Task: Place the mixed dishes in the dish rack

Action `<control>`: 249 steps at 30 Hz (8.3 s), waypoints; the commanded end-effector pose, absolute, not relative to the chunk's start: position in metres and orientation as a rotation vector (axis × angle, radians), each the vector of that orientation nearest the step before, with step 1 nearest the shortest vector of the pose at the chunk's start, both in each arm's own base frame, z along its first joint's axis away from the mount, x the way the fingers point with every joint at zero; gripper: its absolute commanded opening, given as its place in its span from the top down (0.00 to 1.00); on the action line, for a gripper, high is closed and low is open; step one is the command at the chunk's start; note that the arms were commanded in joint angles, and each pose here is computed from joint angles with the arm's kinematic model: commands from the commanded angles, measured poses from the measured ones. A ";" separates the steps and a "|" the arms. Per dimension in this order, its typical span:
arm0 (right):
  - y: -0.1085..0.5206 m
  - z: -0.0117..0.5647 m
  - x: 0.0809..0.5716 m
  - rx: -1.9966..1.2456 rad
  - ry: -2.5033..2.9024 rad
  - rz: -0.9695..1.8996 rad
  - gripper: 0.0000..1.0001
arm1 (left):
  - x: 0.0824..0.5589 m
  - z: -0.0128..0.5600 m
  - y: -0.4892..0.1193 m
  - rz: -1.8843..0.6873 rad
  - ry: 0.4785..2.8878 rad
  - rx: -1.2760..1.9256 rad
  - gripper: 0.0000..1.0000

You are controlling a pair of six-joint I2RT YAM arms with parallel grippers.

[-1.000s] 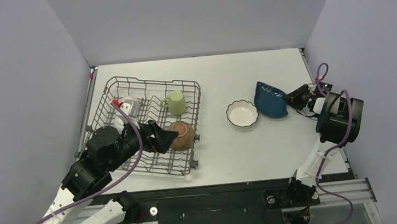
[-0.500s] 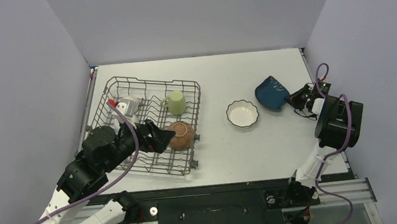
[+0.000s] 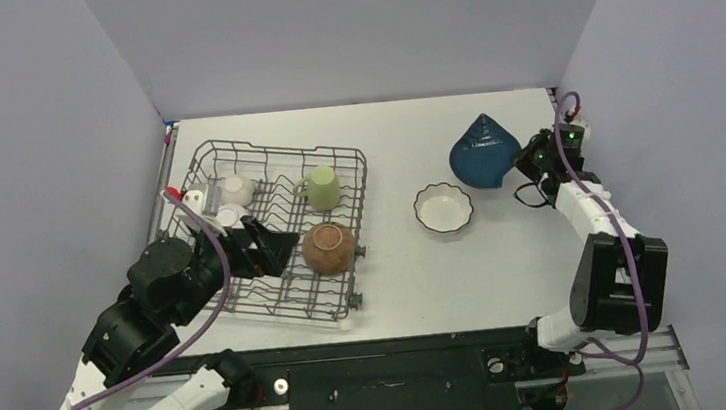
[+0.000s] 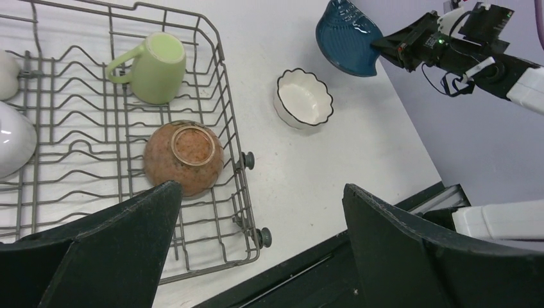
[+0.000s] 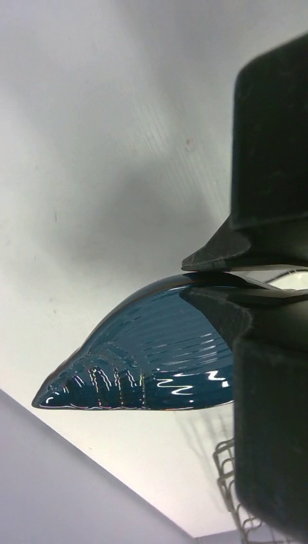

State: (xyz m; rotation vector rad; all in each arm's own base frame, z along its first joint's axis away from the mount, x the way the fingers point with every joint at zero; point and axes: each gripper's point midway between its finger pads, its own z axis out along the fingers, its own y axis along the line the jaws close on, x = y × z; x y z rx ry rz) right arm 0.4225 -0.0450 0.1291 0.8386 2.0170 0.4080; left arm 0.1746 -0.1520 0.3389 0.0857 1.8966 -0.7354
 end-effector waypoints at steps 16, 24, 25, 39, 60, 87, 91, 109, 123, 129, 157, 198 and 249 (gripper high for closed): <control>0.173 0.372 0.380 0.034 1.737 0.269 1.00 | 0.134 0.443 -0.038 -0.669 1.487 -0.216 0.04; 0.269 0.397 0.361 -0.208 1.689 0.178 1.00 | 0.124 0.452 -0.025 -0.663 1.465 -0.224 0.04; 0.281 0.398 0.357 -0.227 1.684 0.173 1.00 | 0.123 0.452 -0.025 -0.666 1.463 -0.225 0.04; 0.398 0.381 0.382 -0.508 1.586 0.036 1.00 | 0.118 0.446 -0.025 -0.690 1.478 -0.216 0.04; 0.512 0.322 0.391 -0.883 1.353 -0.196 1.00 | 0.113 0.440 -0.017 -0.672 1.481 -0.221 0.04; 0.552 0.232 0.386 -1.177 1.226 -0.191 1.00 | 0.113 0.436 -0.013 -0.679 1.491 -0.221 0.04; 0.554 0.222 0.387 -1.197 1.232 -0.167 1.00 | 0.113 0.436 -0.013 -0.681 1.492 -0.220 0.04; 0.524 0.187 0.367 -1.247 1.219 -0.232 1.00 | 0.116 0.431 -0.014 -0.679 1.506 -0.224 0.04; 0.511 0.144 0.354 -1.497 1.077 -0.225 0.92 | 0.120 0.429 -0.020 -0.688 1.516 -0.214 0.04; 0.521 0.152 0.355 -1.450 1.101 -0.164 0.86 | 0.120 0.429 -0.022 -0.697 1.517 -0.216 0.04; 0.530 0.198 0.357 -1.328 1.249 0.075 0.17 | 0.121 0.427 -0.023 -0.707 1.520 -0.209 0.04; 0.259 0.316 0.327 -0.255 1.696 0.319 0.14 | 0.147 0.399 -0.084 -0.790 1.634 -0.180 0.04; 0.072 0.051 0.364 0.490 2.398 0.002 0.58 | 0.182 0.345 -0.193 -0.989 1.871 -0.196 0.04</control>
